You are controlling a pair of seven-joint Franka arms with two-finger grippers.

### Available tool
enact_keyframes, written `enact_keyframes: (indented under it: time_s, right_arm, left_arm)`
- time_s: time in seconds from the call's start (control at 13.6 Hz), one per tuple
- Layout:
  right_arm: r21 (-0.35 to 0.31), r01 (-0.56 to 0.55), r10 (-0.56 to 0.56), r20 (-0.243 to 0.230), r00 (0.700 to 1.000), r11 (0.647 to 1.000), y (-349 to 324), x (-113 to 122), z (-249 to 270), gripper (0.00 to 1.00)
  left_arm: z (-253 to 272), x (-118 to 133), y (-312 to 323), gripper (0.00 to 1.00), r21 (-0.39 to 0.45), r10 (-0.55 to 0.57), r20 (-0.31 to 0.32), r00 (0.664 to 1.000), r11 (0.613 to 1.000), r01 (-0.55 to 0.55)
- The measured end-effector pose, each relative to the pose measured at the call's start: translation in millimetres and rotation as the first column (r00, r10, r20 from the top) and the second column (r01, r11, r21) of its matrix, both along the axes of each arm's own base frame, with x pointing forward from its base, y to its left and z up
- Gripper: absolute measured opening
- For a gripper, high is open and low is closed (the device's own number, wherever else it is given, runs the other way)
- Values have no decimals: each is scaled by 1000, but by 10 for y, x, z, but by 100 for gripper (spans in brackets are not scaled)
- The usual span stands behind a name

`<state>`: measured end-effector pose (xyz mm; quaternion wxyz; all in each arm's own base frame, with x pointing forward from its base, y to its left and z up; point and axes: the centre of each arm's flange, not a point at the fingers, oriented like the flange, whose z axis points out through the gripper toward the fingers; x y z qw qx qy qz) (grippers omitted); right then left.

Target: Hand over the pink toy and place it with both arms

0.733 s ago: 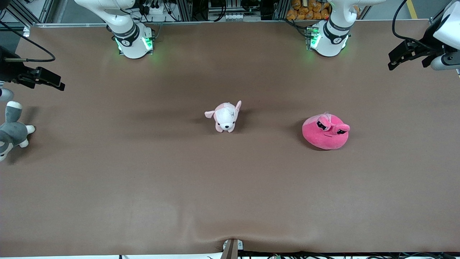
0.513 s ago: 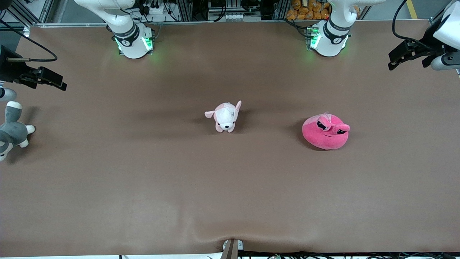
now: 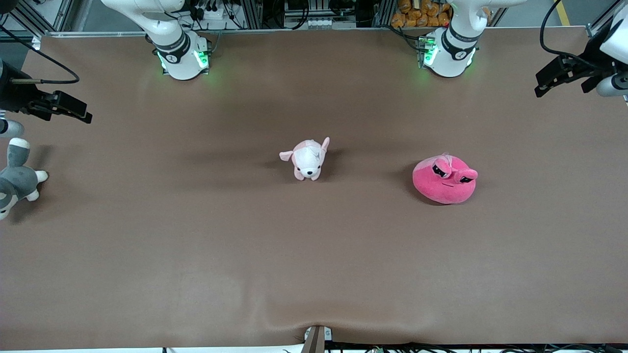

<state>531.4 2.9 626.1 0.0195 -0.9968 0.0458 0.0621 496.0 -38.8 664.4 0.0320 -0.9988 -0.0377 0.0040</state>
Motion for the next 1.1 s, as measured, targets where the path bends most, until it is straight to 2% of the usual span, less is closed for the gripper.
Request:
enact_keyframes:
  time_s: [0.29, 1.1]
  right_arm:
    - [0, 1, -1, 6, 1000, 1000, -1, 4, 21, 100]
    - [0, 15, -15, 3, 1000, 1000, -73, 9, 8, 100]
  left_arm:
    - [-124, 90, -1, 100, 2, 1, -38, 999, 1000, -1]
    - [-225, 106, 79, 100, 8, 58, -71, 996, 998, -58]
